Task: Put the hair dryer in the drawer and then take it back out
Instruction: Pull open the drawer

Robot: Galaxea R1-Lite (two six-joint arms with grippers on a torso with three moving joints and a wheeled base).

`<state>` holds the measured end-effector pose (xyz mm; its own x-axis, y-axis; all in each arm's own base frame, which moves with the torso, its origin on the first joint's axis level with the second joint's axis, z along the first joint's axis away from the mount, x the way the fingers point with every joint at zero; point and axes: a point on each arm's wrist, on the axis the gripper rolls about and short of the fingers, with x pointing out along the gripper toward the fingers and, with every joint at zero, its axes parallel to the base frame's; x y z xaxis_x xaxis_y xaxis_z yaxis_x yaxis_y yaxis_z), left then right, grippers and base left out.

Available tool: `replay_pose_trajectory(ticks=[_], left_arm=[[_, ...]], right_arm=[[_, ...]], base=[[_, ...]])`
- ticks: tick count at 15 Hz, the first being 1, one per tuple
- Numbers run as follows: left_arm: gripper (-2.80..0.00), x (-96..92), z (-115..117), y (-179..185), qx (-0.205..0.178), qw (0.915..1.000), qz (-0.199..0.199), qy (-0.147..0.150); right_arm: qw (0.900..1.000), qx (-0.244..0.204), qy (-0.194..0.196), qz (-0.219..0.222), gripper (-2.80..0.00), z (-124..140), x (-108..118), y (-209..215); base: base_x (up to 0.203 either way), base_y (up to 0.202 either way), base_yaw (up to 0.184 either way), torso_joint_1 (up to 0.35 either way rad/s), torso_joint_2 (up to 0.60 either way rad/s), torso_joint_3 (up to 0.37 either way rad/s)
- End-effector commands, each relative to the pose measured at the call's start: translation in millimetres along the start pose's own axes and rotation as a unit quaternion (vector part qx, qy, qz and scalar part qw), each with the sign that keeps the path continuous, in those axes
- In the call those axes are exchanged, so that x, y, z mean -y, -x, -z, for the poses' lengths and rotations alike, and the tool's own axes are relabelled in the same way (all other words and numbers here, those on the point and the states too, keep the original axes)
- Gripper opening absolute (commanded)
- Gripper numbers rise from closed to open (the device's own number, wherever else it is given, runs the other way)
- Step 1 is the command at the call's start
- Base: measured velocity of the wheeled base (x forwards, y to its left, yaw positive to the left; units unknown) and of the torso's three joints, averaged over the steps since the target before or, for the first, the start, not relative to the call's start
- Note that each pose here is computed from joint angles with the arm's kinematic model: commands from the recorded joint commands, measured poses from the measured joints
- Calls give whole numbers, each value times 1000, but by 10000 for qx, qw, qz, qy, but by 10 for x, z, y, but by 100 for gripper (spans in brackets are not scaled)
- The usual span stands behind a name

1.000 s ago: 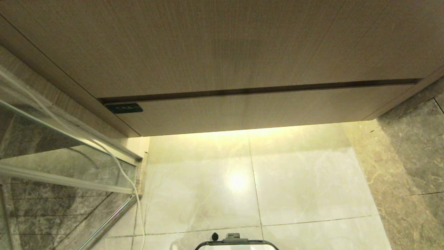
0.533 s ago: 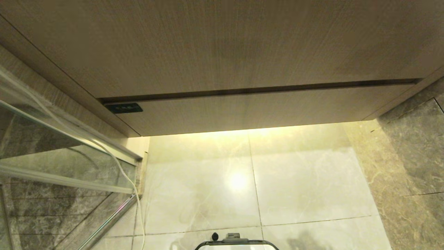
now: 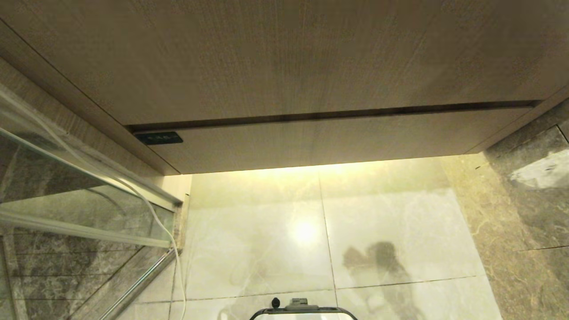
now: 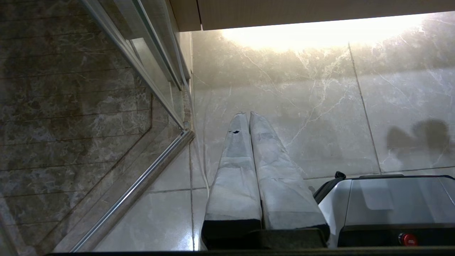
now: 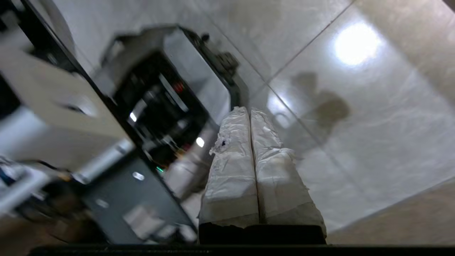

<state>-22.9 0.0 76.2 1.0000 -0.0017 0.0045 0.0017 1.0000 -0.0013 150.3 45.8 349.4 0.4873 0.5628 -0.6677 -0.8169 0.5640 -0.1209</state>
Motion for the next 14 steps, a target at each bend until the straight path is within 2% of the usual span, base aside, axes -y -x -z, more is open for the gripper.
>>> replay_pose_trajectory(ticks=[1, 2, 4, 6, 7, 9, 11, 14], left_arm=[[-280, 0, 0, -1, -7, 10000, -1, 1], [-280, 0, 0, -1, -7, 10000, -1, 1], [-280, 0, 0, -1, -7, 10000, 0, 1], [-280, 0, 0, -1, -7, 10000, -1, 1], [-280, 0, 0, -1, -7, 10000, -1, 1], [-280, 0, 0, -1, -7, 10000, -1, -2], [-280, 0, 0, -1, -7, 10000, -1, 1], [-280, 0, 0, -1, -7, 10000, -8, 1]], right_arm=[[9942, -643, 591, -627, -280, 17, 231, -565], [9913, -678, 870, -720, -280, 42, 245, -695], [9843, -525, 1577, -589, -280, 55, 343, -951], [9676, -564, 2462, -15, -280, 2, 468, -1145], [9604, -620, 2696, 317, -280, -22, 523, -1215], [9555, -682, 2784, 691, -280, -42, 627, -1372], [9528, -514, 2853, 902, -280, -83, 708, -1484], [9533, -309, 2834, 994, -280, -155, 792, -1635]], base=[[0, 0, 0, 0, 0, 0], [0, 0, 0, 0, 0, 0], [0, 0, 0, 0, 0, 0], [0, 0, 0, 0, 0, 0], [0, 0, 0, 0, 0, 0], [0, 0, 0, 0, 0, 0], [0, 0, 0, 0, 0, 0], [0, 0, 0, 0, 0, 0]])
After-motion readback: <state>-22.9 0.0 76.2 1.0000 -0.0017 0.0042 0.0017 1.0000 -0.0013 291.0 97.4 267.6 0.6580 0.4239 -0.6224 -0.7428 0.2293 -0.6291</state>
